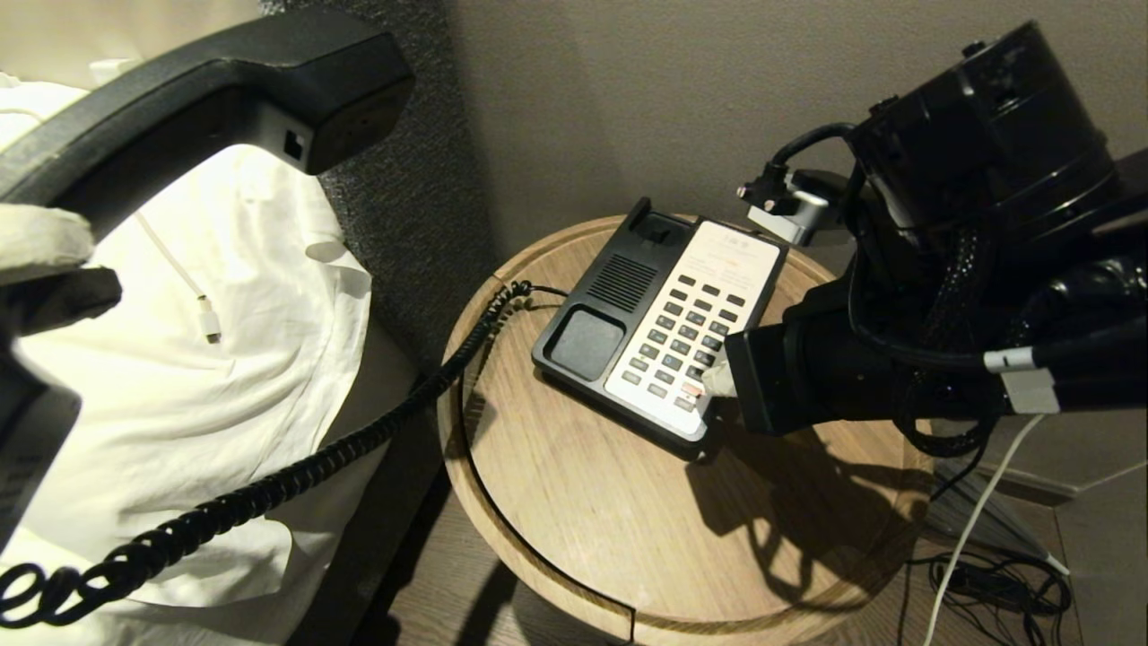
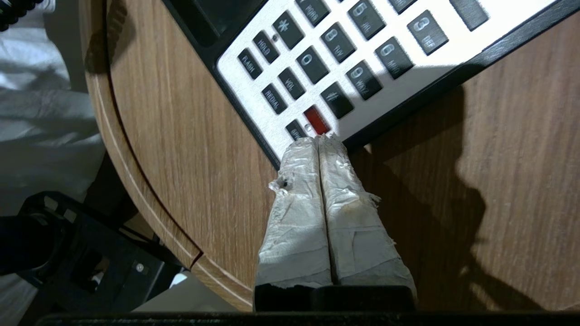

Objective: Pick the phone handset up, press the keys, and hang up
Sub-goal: Dial the number

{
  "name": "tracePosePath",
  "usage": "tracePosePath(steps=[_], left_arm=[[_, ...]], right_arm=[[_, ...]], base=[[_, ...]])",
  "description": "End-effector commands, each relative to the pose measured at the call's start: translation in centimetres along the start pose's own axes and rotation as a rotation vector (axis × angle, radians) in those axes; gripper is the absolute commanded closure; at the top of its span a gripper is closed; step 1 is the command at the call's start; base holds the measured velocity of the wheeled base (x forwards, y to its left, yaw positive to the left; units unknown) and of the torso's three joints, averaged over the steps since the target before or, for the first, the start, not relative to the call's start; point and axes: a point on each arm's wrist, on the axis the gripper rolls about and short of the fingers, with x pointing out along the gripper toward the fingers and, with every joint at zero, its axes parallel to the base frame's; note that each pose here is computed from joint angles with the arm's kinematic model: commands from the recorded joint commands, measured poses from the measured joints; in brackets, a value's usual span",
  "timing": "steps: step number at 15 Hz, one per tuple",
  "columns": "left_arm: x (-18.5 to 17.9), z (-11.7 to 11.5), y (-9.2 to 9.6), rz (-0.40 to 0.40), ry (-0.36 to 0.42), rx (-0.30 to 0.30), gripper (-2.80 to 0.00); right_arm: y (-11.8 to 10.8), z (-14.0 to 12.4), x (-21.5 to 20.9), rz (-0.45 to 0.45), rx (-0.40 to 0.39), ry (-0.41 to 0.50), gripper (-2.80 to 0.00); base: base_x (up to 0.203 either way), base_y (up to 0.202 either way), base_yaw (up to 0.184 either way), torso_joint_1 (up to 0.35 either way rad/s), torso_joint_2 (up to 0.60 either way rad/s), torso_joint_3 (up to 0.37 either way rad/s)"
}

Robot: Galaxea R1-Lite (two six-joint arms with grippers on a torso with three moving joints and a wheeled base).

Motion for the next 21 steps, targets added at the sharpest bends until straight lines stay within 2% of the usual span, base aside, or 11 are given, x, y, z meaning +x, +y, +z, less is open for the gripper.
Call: tracePosePath(steps=[1, 3, 7, 21], left_arm=[[0.0, -0.1, 0.0, 0.002, 0.005, -0.003, 0.00], [0.1, -0.2, 0.1, 0.007, 0.009, -0.003, 0.00], [0.0, -0.5, 0.4, 0.011, 0.015, -0.003, 0.00], [-0.7, -1.2, 0.8, 0.013, 0.018, -0.001, 0.00]], right_arm=[[0.1, -0.4, -0.1, 0.001, -0.004, 0.012, 0.00], [0.1, -0.9, 0.2, -0.006, -0.014, 0.047, 0.00], [0.4, -0.8, 1.6, -0.016, -0.010, 0.059, 0.00], [0.9, -0.4, 3.0, -0.010, -0.004, 0.040, 0.00]], base=[[0.000, 0.000, 0.000, 0.000, 0.00, 0.000], [0.000, 0.000, 0.000, 0.000, 0.00, 0.000], [0.000, 0.000, 0.000, 0.000, 0.00, 0.000], [0.000, 0.000, 0.000, 0.000, 0.00, 0.000]])
